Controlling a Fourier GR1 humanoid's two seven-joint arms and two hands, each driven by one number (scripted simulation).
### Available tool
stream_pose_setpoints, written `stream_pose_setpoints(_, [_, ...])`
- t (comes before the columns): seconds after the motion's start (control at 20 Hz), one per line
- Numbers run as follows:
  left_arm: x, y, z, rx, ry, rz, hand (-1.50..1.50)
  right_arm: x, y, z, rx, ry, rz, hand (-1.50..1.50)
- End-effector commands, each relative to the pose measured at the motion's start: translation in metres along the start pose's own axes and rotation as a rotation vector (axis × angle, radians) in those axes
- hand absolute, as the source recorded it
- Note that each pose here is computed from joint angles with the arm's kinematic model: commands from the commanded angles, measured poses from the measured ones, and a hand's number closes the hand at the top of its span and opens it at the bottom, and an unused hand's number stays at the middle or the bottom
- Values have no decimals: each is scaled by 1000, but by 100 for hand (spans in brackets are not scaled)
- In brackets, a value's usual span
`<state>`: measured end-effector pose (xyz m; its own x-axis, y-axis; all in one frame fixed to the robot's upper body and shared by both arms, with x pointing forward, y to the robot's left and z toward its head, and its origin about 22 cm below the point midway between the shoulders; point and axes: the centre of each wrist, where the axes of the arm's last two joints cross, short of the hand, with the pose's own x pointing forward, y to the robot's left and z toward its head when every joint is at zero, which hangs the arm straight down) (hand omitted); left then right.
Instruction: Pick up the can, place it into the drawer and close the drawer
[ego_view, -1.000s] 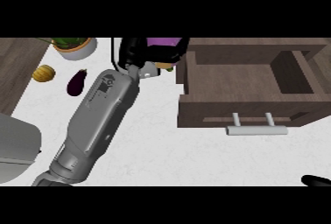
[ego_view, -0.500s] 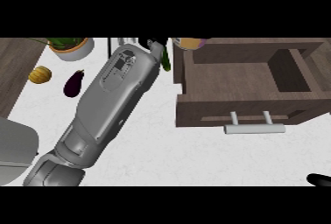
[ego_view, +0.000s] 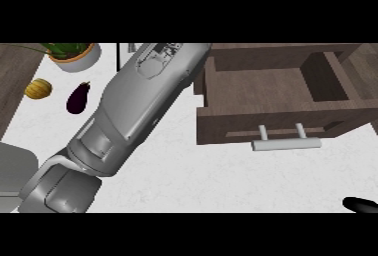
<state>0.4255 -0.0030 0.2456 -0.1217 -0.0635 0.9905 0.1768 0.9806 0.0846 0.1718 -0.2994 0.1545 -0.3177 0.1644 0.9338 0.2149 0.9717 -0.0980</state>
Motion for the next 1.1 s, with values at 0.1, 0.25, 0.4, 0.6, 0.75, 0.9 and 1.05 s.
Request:
stream_pose_setpoints(0.1, [2,-8,-8,38,25,-34,150,11,6,-6,14,-1,-19,-150])
stream_pose_setpoints(0.25, [9,-15,-8,42,6,-54,150,2,4,-12,24,-7,5,-150])
stream_pose_setpoints(0.4, [14,-16,-11,90,-25,-86,150,3,4,-14,31,-7,10,-150])
stream_pose_setpoints(0.6, [-12,-5,-14,149,6,-95,-150,11,1,-17,35,-11,-4,-150])
stream_pose_setpoints(0.75, [3,-14,-12,193,-15,-90,-150,11,0,-26,49,-18,6,-150])
stream_pose_setpoints(0.9, [3,-15,-12,210,-11,-77,-150,26,8,-25,67,-58,59,-150])
stream_pose_setpoints(1.05, [4,-17,-11,220,-28,-66,-150,8,12,-36,111,-93,112,-150])
